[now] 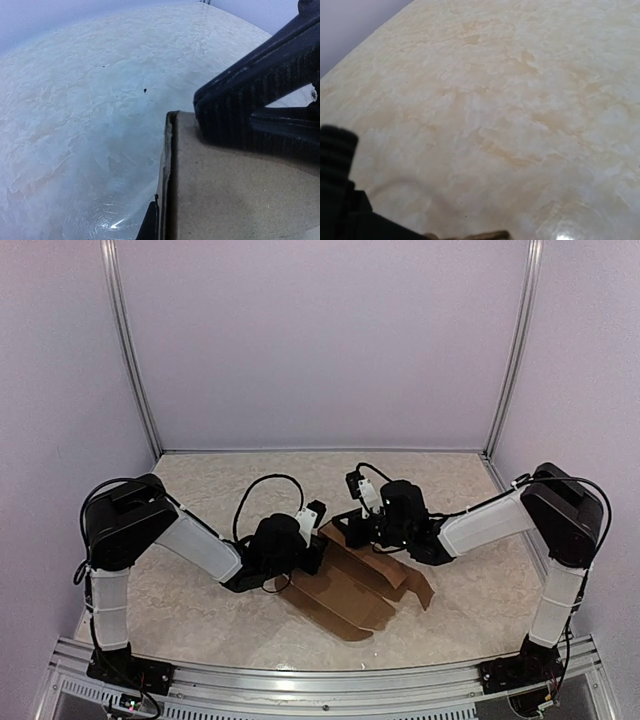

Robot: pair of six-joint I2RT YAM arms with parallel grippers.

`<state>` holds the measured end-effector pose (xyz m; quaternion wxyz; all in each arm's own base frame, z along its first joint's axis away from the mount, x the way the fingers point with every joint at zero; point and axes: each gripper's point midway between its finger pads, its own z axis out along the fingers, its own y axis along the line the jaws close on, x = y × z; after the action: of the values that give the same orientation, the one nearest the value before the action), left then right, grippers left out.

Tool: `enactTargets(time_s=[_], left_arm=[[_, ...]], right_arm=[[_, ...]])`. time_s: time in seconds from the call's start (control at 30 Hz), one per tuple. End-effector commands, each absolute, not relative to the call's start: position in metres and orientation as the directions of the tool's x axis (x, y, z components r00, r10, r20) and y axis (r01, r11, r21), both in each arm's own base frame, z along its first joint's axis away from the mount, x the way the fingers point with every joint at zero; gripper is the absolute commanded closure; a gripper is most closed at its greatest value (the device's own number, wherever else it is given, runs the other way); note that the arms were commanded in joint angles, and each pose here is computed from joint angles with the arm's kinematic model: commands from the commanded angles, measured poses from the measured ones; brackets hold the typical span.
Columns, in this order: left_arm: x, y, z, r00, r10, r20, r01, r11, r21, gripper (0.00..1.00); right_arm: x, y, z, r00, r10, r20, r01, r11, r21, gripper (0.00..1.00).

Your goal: Fold the paper box

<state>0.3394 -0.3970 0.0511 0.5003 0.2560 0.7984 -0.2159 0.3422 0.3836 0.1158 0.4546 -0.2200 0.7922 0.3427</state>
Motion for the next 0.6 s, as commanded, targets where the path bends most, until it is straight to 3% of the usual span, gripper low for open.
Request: enactTargets(time_s=[0.0,0.3,0.57], left_arm=[[0.343,-0.395,0.079,-0.332,0.139,-0.933,0.614,0.783,-0.102,1.0],[0.348,-0.365,0.084,-0.327,0.151,-0.933,0.51,0.859,-0.04,1.0],[0.351,-0.346,0.089,-0.359,0.157,-0.92,0.439,0.898,-0.018,1.0]], right_arm=[[0.319,0.374,0.079,-0.58,-0.138,-0.803,-0.64,0.687,0.344,1.0],[0.318,0.365,0.113,-0.544,-0.156,-0.825,-0.661,0.685,0.306,1.0],[0.312,0.328,0.154,-0.49,-0.171,-0.855,-0.662,0.711,0.237,0.72]])
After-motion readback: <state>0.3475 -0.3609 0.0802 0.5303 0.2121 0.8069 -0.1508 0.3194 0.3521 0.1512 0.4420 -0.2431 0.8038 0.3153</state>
